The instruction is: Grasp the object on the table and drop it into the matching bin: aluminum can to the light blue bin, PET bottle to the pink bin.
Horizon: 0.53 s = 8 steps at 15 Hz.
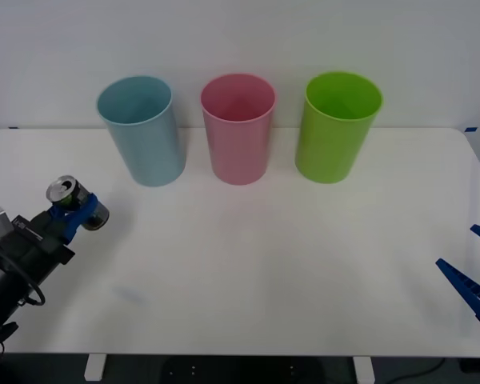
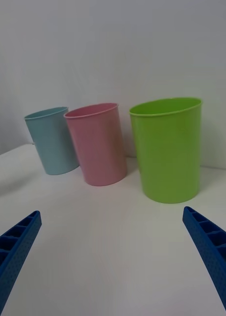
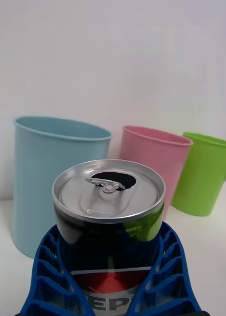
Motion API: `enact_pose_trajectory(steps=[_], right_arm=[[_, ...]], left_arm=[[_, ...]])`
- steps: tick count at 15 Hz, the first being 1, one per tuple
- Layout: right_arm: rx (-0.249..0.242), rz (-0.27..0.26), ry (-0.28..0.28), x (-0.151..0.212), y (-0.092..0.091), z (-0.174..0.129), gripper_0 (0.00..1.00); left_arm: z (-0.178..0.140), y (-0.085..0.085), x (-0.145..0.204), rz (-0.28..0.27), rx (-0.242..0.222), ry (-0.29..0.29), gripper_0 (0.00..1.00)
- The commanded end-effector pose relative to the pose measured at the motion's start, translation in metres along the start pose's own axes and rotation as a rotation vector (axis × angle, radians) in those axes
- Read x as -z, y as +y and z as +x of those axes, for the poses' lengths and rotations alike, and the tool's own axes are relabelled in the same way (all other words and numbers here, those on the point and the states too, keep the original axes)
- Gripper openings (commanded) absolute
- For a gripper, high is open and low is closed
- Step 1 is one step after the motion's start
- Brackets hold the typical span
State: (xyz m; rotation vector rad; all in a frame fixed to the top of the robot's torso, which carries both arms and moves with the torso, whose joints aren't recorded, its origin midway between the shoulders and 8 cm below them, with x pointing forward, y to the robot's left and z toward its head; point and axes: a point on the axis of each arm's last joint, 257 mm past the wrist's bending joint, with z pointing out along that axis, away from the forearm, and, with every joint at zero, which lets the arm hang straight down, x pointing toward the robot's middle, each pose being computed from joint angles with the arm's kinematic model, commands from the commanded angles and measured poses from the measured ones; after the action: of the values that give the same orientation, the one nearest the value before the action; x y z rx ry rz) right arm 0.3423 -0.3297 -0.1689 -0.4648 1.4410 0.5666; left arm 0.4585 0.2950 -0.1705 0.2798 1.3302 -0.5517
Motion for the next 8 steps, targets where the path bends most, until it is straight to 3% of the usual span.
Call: enact_pose_trajectory(steps=[1,5,8], right_arm=[[0.0,0.0,0.0,0.0,0.0,0.0,1.0],[0.0,0.0,0.0,0.0,0.0,0.0,1.0],[0.0,0.0,0.0,0.0,0.0,0.0,1.0]], left_arm=[[-0.028,0.007,-0.002,-0.018,0.009,-0.042,0.01],[-0.064,0.018,-0.016,-0.085,-0.019,-0.088,0.02],[-0.096,0.008,-0.032,-0.054,0.026,-0.133,0.02]])
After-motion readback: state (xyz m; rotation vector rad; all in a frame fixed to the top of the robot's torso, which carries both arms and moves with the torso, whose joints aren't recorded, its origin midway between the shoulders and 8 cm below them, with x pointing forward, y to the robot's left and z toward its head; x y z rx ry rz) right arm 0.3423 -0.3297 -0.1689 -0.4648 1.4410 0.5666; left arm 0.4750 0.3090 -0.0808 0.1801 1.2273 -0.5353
